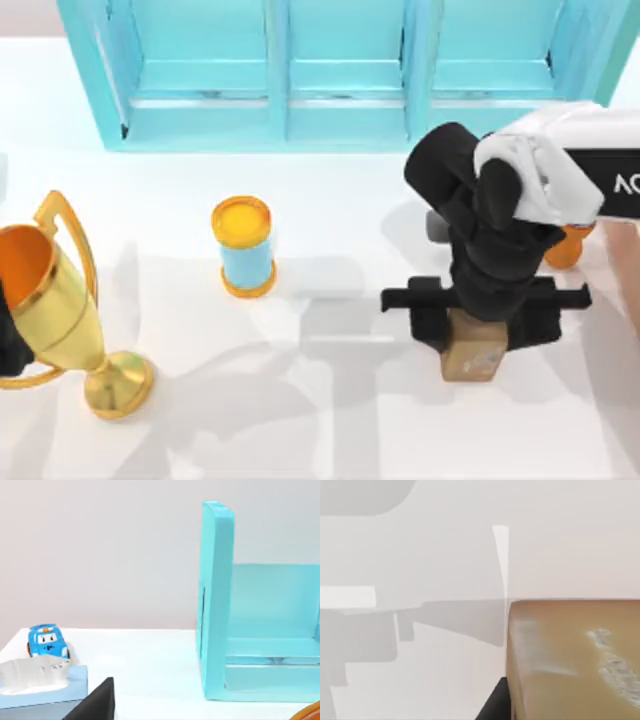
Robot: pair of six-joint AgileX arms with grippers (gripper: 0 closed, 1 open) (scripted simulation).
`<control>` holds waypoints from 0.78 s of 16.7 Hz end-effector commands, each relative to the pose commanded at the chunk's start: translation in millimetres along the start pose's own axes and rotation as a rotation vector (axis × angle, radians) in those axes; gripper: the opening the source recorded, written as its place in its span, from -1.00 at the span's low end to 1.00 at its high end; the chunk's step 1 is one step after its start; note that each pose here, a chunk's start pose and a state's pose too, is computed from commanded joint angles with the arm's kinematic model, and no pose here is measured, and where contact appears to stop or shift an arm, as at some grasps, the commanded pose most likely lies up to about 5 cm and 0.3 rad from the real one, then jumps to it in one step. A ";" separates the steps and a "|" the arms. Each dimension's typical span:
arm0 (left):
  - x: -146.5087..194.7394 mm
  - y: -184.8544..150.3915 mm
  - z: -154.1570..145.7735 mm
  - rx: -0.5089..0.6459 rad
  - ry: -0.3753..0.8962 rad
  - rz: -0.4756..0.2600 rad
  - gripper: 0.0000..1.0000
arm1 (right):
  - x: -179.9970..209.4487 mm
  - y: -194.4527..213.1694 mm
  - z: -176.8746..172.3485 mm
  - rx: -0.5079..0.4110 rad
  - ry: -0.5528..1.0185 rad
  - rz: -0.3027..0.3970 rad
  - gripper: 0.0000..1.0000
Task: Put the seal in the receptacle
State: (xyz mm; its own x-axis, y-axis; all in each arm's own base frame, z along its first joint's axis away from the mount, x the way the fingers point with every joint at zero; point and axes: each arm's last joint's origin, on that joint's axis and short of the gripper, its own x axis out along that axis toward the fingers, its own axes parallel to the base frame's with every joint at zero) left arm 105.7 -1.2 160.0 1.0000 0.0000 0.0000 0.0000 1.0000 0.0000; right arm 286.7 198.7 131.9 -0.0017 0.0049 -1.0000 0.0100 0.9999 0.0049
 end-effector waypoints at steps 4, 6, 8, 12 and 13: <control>0.0 0.0 0.0 0.000 0.000 0.000 1.00 | 0.0 0.0 0.0 0.000 0.000 0.000 -0.96; 0.0 0.0 0.0 0.000 0.000 0.000 1.00 | 0.0 0.0 0.0 0.000 0.000 0.000 -1.00; 0.0 0.0 0.0 0.000 0.000 0.000 1.00 | 0.0 0.0 0.0 0.000 0.000 0.000 -1.00; 0.0 0.0 0.0 0.000 0.000 0.000 1.00 | 0.0 0.0 0.0 0.000 0.000 0.000 -1.00; 0.0 0.0 0.0 0.000 0.000 0.000 1.00 | -0.8 -0.8 0.5 0.003 -0.003 0.001 -1.00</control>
State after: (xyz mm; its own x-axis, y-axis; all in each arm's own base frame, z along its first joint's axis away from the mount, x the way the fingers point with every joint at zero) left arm 105.7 -1.2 160.0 1.0000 0.0000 0.0000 0.0000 1.0000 0.0000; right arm 287.2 197.8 132.6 0.0009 0.0055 -1.0000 0.0133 0.9999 0.0055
